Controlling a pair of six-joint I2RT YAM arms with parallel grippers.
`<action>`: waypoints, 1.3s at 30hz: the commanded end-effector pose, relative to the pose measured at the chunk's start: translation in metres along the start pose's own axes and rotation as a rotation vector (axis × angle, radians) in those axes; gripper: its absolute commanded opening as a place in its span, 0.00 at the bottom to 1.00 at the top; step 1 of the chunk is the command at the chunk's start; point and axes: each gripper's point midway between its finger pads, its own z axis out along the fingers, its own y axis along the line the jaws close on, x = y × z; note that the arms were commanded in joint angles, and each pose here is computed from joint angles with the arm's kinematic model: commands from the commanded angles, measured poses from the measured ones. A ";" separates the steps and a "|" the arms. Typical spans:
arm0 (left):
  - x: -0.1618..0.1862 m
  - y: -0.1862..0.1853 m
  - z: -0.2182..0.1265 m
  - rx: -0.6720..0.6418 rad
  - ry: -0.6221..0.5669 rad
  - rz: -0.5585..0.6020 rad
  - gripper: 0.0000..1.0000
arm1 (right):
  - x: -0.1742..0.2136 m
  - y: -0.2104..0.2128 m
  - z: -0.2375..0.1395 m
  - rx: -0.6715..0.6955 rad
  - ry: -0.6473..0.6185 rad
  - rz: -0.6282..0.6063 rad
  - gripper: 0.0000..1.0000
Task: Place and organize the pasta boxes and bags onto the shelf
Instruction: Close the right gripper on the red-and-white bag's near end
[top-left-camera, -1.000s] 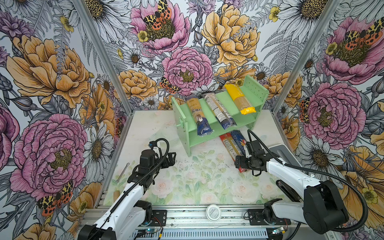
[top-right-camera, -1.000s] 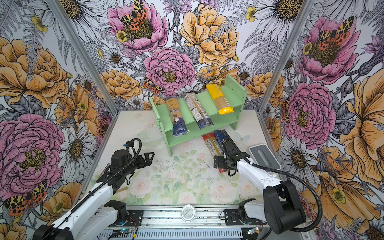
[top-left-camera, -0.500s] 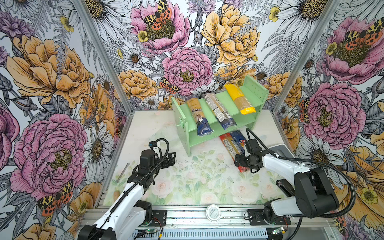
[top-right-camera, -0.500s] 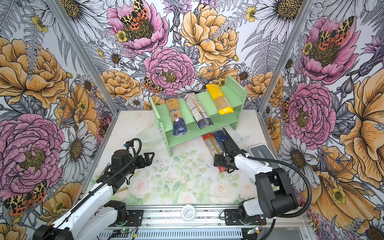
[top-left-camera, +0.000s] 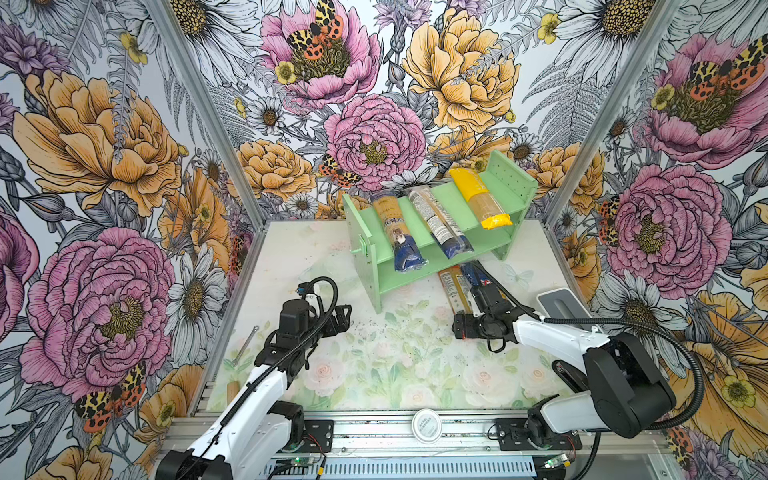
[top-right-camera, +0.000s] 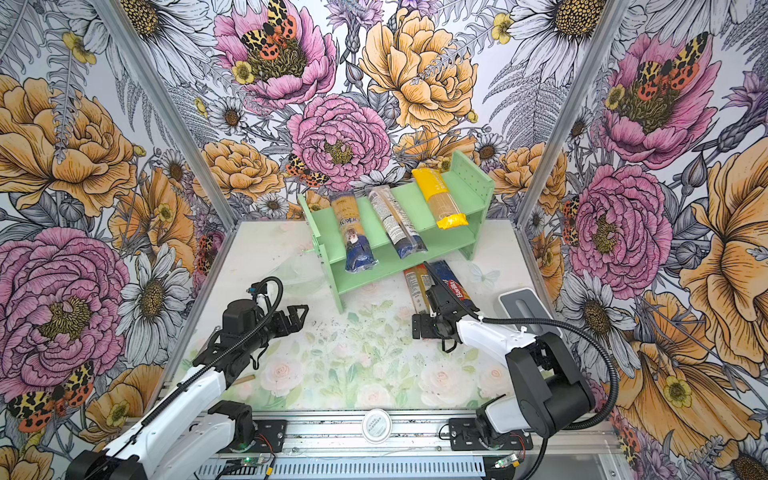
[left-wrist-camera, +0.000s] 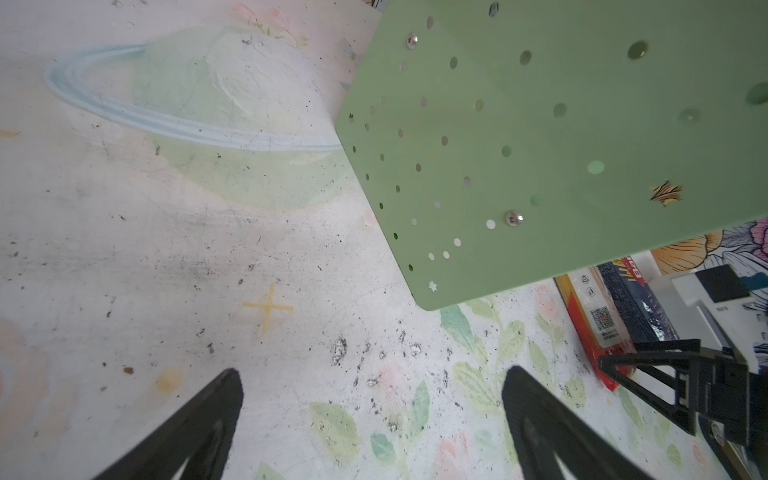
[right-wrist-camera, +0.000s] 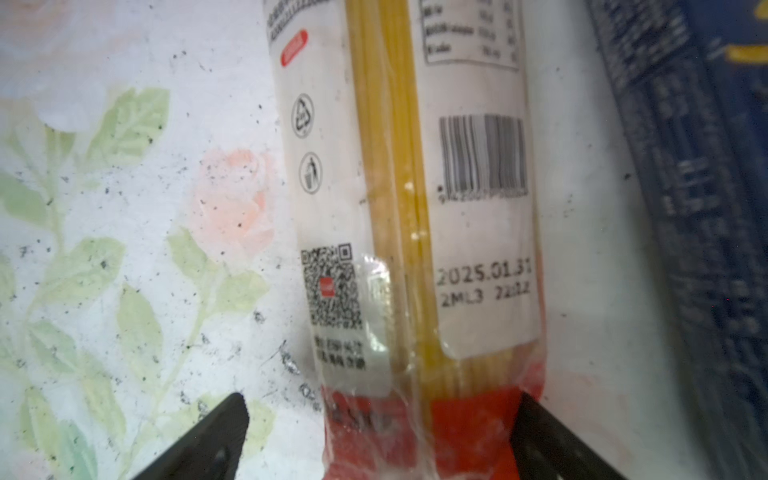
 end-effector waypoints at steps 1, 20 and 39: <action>-0.003 -0.001 0.001 0.011 -0.009 0.006 0.99 | -0.004 0.012 -0.011 -0.057 -0.075 -0.026 0.98; -0.004 -0.004 0.005 0.028 -0.005 -0.008 0.99 | -0.041 -0.011 -0.007 0.083 -0.243 0.009 0.99; -0.003 -0.003 0.002 0.026 -0.013 -0.012 0.99 | -0.013 0.008 0.030 0.010 -0.271 -0.044 0.98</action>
